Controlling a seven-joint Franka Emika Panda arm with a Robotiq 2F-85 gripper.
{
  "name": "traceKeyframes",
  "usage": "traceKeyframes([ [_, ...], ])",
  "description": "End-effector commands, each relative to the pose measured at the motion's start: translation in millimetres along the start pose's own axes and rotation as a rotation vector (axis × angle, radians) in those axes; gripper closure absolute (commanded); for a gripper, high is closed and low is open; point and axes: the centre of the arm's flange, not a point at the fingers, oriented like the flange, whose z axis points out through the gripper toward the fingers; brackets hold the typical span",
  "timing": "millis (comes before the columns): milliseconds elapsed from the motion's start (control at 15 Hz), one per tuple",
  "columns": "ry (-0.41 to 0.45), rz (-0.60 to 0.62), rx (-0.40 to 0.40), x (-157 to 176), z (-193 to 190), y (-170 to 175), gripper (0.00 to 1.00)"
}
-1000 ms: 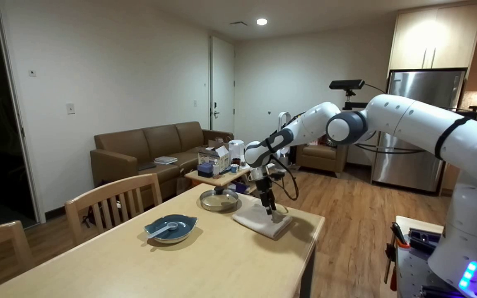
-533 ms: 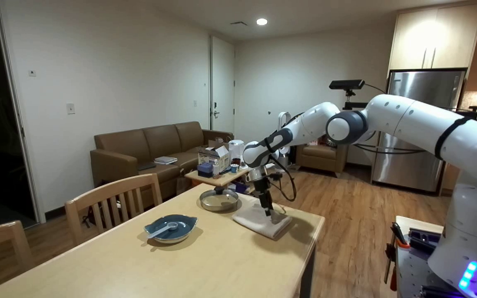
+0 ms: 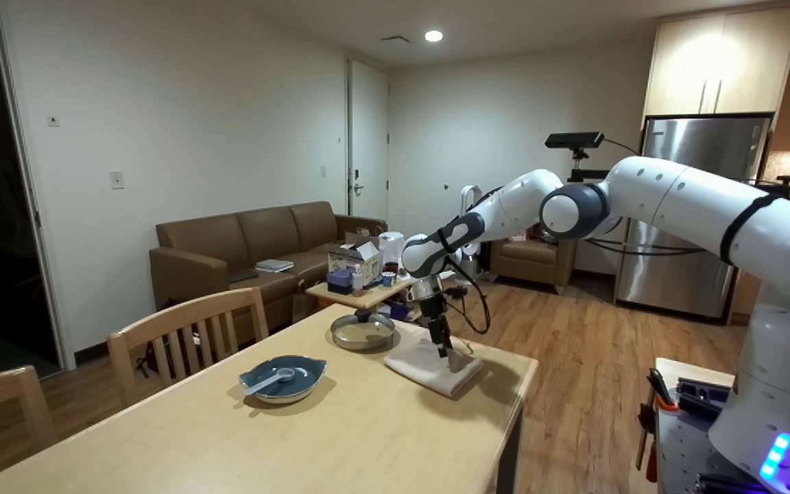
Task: Unfold the towel
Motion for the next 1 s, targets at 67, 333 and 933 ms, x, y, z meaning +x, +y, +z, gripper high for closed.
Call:
traceKeyframes([
  [67,0.001,-0.031,0.026,3.5,-5.7,-1.5,0.0],
  [333,0.001,-0.038,0.017,2.1,-8.1,-10.3,0.0],
  [933,0.032,0.226,0.03,-24.5,-20.6,14.5,0.0],
])
